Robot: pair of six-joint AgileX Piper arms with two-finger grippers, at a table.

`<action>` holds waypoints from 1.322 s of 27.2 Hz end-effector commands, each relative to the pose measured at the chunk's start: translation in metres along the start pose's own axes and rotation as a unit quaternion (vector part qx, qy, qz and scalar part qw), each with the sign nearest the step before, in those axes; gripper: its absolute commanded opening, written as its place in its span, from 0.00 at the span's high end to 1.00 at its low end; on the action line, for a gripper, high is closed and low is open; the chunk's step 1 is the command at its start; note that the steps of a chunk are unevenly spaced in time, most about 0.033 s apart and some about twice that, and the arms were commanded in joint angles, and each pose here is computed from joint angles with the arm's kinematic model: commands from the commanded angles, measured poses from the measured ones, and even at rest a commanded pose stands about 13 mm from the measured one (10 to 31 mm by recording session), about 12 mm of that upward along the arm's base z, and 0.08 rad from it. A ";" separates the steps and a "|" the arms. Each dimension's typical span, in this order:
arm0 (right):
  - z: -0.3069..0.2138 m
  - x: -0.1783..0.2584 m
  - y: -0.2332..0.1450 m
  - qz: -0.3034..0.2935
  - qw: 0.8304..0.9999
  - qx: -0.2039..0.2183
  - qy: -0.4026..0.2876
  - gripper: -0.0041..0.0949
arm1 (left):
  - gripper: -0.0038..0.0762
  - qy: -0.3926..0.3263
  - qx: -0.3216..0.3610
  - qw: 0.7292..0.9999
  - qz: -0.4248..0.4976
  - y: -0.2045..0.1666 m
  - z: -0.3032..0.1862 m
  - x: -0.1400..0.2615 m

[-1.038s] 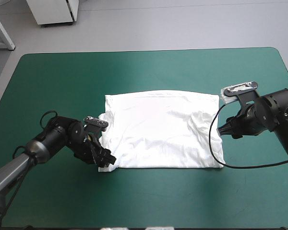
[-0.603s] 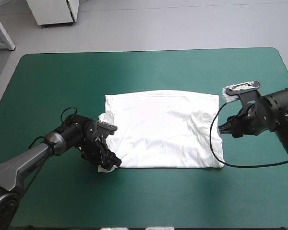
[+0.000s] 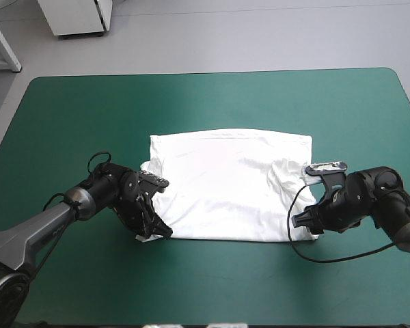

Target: Fold the cloth

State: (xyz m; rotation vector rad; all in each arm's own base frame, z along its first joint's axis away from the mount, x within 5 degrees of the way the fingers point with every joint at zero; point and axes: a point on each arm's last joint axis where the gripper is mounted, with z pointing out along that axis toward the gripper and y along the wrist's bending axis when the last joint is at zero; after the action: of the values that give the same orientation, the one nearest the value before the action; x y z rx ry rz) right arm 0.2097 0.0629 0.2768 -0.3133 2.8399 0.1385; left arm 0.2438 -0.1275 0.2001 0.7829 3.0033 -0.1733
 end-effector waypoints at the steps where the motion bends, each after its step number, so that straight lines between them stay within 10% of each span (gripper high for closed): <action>1: 0.006 -0.003 0.001 -0.011 1.000 -0.005 -0.020 0.38 | 0.96 -0.027 0.024 0.999 -0.015 -0.008 0.006 -0.006; 15: 0.074 -0.019 0.001 -0.014 0.998 -0.015 0.066 0.38 | 0.96 -0.010 0.027 0.999 -0.014 -0.009 0.006 -0.003; 23: 0.075 -0.019 0.005 -0.022 0.997 -0.041 0.069 0.97 | 0.96 -0.037 0.026 0.999 -0.010 -0.010 -0.007 -0.012; 36: -0.001 -0.041 0.005 -0.048 0.999 -0.014 -0.013 0.98 | 0.96 -0.128 -0.011 0.992 0.014 -0.012 -0.085 -0.009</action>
State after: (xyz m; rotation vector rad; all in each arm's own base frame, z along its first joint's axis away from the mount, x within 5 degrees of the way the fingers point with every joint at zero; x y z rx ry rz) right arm 0.2501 0.0789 0.2554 -0.4414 2.8857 0.1866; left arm 0.2555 -0.1362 0.2490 0.7791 2.8577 -0.2039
